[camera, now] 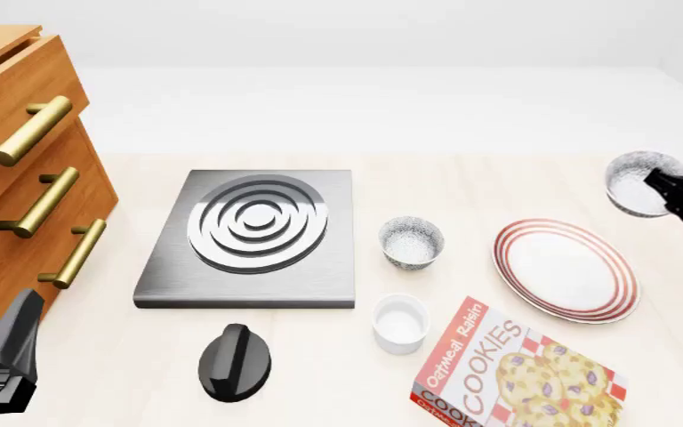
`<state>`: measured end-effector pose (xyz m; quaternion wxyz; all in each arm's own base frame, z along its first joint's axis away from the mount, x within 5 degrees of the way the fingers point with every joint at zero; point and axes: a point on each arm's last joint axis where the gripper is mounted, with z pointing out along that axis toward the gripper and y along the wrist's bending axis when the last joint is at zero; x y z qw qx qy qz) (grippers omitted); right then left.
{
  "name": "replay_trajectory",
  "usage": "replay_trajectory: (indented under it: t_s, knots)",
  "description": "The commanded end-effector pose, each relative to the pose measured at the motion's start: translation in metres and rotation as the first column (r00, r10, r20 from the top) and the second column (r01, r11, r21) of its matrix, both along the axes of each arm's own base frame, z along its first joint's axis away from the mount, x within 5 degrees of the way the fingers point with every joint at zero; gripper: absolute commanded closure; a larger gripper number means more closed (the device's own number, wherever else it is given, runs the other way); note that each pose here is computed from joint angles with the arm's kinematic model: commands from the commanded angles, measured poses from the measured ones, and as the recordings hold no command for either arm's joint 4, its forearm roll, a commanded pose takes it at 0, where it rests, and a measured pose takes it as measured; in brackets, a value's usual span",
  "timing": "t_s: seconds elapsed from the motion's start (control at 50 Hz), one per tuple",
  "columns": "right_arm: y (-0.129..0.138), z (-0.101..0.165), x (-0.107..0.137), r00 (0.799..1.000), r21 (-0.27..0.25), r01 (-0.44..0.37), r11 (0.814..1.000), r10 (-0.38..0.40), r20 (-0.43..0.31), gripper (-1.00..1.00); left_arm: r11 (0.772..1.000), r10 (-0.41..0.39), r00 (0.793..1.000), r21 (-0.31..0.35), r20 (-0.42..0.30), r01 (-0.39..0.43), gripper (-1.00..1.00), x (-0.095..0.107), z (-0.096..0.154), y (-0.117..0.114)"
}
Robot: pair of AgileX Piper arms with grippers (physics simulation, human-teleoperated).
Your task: Pick the akita bowl next to the plate and place it on the plate.
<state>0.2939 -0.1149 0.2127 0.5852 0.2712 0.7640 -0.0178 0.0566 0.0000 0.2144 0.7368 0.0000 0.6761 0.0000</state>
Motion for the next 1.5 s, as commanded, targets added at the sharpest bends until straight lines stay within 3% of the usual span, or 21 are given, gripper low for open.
replay_trajectory:
  t_s: [0.02,1.5]
  knots:
    - [0.008,0.002,-0.004,1.000,0.002,-0.018,1.000,0.018,0.009,1.00,1.000,0.000,1.000,0.000,0.000,0.000,-1.00,0.000,0.000,0.000]
    - [0.036,-0.020,-0.025,0.995,-0.005,-0.093,0.996,0.093,-0.041,1.00,1.000,0.000,1.000,0.000,0.000,0.000,-1.00,0.000,0.000,0.000]
